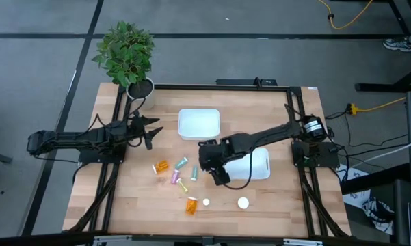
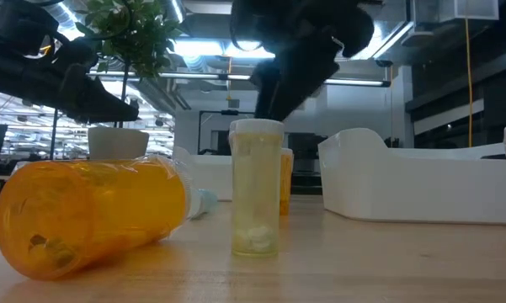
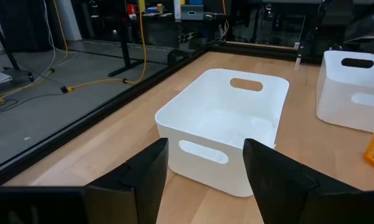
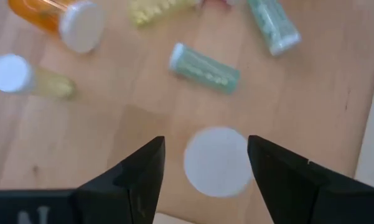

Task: Pick and place medicine bottles into bin by pill shape (circle, oval)
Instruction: Put the large orange pill bottle into the top white bin

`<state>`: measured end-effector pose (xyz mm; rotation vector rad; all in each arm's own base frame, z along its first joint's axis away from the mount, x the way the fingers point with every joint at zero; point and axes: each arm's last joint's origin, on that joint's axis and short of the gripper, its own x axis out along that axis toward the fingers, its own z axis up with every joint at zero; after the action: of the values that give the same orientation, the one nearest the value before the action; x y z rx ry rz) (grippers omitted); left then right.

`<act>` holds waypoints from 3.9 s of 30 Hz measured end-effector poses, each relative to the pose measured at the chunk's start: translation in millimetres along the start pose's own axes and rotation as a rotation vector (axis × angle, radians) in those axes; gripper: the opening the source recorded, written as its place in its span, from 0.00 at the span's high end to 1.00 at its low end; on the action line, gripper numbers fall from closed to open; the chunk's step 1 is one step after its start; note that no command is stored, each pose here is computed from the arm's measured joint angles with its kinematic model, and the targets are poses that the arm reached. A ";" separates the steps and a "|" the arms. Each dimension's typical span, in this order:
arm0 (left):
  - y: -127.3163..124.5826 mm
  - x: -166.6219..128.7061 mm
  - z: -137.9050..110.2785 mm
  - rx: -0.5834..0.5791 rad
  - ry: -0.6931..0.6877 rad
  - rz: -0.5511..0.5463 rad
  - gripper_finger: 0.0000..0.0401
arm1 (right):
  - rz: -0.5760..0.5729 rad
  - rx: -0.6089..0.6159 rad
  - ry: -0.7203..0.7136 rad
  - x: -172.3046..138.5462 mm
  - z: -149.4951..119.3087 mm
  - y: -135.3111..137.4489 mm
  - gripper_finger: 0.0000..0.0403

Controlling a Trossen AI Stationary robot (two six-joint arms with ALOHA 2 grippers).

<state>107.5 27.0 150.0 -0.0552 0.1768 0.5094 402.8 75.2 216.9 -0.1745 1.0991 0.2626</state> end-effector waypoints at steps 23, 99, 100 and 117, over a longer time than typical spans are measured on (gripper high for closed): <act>0.0 0.0 0.1 0.000 0.000 0.000 0.50 | -0.001 0.235 -0.021 -5.5 6.7 -1.0 0.27; 0.0 -0.1 0.1 0.084 -0.001 0.000 0.50 | -0.099 0.301 0.119 28.4 4.6 -0.5 0.50; 0.0 -0.1 0.1 0.084 -0.001 0.000 0.50 | -0.099 0.297 0.123 23.7 7.7 -0.7 0.49; 0.0 -0.1 0.2 0.082 -0.001 0.000 0.50 | -0.296 0.198 0.006 -58.6 42.5 -92.6 0.49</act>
<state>107.5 26.9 150.2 0.0254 0.1962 0.5013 441.4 -9.1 289.2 -0.1585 1.0830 -0.1111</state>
